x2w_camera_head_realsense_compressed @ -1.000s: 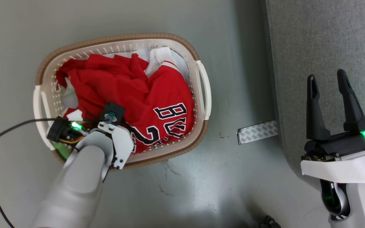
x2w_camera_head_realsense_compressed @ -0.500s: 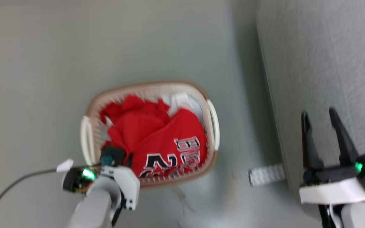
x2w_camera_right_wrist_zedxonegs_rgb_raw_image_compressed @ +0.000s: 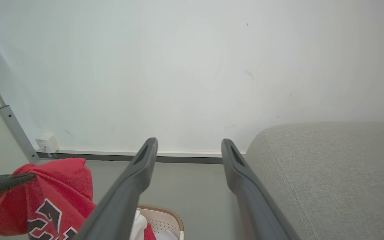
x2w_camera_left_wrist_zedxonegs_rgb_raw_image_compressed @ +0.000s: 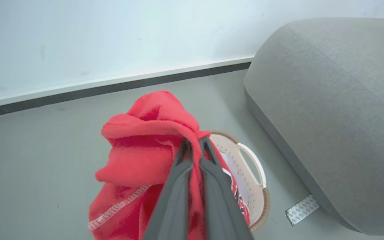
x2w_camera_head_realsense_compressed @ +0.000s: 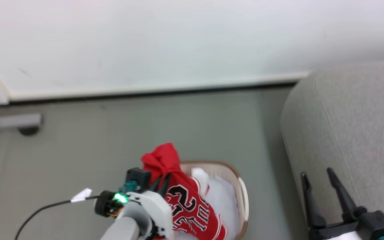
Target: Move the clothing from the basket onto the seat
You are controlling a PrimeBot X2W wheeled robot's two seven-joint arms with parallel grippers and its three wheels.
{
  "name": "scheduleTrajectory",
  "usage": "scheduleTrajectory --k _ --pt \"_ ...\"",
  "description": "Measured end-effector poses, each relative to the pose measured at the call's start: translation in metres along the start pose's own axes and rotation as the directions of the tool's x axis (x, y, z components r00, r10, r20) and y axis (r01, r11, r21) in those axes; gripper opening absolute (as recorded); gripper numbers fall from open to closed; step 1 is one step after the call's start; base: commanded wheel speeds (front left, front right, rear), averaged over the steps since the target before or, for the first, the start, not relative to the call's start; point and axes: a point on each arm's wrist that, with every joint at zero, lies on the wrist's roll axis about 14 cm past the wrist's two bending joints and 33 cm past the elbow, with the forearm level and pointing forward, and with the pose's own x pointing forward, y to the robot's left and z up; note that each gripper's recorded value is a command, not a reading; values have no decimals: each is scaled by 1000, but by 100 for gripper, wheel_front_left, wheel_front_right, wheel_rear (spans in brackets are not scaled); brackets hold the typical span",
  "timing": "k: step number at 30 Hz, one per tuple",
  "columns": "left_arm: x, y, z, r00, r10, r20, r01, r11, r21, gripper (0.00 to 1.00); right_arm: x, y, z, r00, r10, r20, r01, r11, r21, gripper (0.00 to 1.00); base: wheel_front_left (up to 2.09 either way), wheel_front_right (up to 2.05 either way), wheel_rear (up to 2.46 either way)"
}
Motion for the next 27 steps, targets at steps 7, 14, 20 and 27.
scheduleTrajectory --k 7,14,20,27 --pt "-30 -30 86 980 -43 193 33 998 53 0 -12 45 31 987 130 94 -130 991 -3 100 0 0 0" --pt "-57 -52 135 952 -100 290 78 993 89 0 -16 100 43 946 298 126 -291 954 -70 100 0 0 0" --pt "-72 -69 155 935 -139 327 109 988 107 0 -13 136 51 900 413 142 -397 909 -124 100 0 0 0" --pt "-86 -93 169 911 -210 355 169 975 143 0 -2 157 39 869 487 89 -466 864 -189 100 0 0 0"
